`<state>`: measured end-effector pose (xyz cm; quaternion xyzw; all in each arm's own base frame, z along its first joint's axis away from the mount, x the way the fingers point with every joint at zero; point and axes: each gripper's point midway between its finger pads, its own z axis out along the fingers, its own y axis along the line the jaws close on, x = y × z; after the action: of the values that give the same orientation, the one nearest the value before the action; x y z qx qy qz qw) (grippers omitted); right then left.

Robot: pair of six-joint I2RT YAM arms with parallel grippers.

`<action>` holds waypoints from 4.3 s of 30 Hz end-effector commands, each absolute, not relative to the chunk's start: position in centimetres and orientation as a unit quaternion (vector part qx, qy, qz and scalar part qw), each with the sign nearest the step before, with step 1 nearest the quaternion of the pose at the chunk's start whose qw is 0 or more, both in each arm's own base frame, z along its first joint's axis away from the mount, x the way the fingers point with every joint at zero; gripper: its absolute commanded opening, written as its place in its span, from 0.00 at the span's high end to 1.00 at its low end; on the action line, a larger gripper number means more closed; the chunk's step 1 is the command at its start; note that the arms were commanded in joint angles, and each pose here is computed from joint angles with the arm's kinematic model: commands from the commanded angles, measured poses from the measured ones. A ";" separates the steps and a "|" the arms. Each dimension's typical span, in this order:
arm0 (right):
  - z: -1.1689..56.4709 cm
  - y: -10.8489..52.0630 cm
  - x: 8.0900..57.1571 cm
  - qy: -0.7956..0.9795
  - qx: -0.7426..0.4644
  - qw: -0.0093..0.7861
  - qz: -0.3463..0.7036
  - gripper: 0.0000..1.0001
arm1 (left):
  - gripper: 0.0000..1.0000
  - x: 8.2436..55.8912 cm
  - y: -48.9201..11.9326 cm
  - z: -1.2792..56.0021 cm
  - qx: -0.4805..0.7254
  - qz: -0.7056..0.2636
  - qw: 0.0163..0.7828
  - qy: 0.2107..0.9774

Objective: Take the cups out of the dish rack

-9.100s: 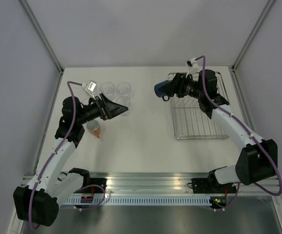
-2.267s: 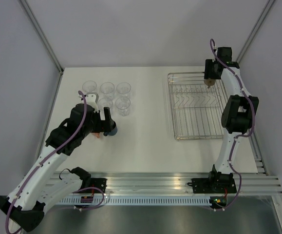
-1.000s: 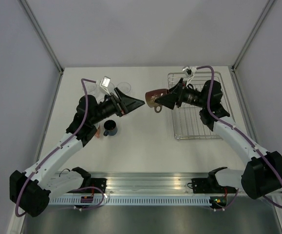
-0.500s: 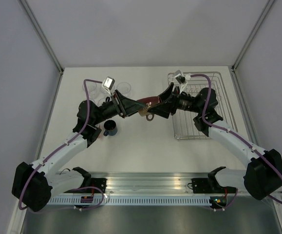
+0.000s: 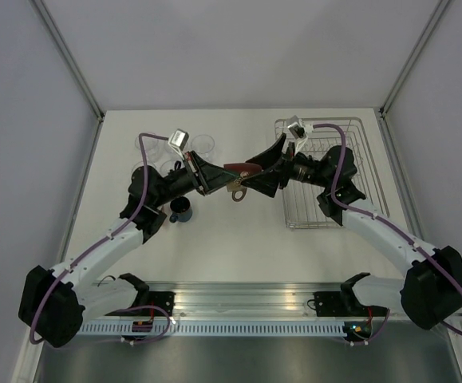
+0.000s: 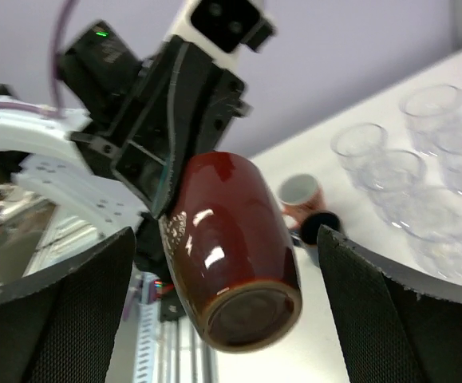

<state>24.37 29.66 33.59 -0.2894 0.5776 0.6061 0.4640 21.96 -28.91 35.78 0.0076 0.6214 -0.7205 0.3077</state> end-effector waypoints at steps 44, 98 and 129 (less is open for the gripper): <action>25.4 13.5 25.3 0.826 -0.075 0.525 0.190 0.02 | 0.98 30.9 -23.4 8.9 -0.064 -0.033 0.287 0.955; 32.9 2.4 18.7 0.794 -0.009 0.607 0.025 0.02 | 0.01 17.5 -1.9 33.4 0.024 -0.011 0.615 0.788; 31.9 1.7 17.7 0.777 0.003 0.628 0.032 0.02 | 0.01 14.0 0.5 32.4 0.013 -0.035 0.632 0.774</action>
<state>17.06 1.37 31.72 -0.0003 0.7801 0.0285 0.6250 13.80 0.64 32.30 -0.0030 0.7721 -0.0451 0.6339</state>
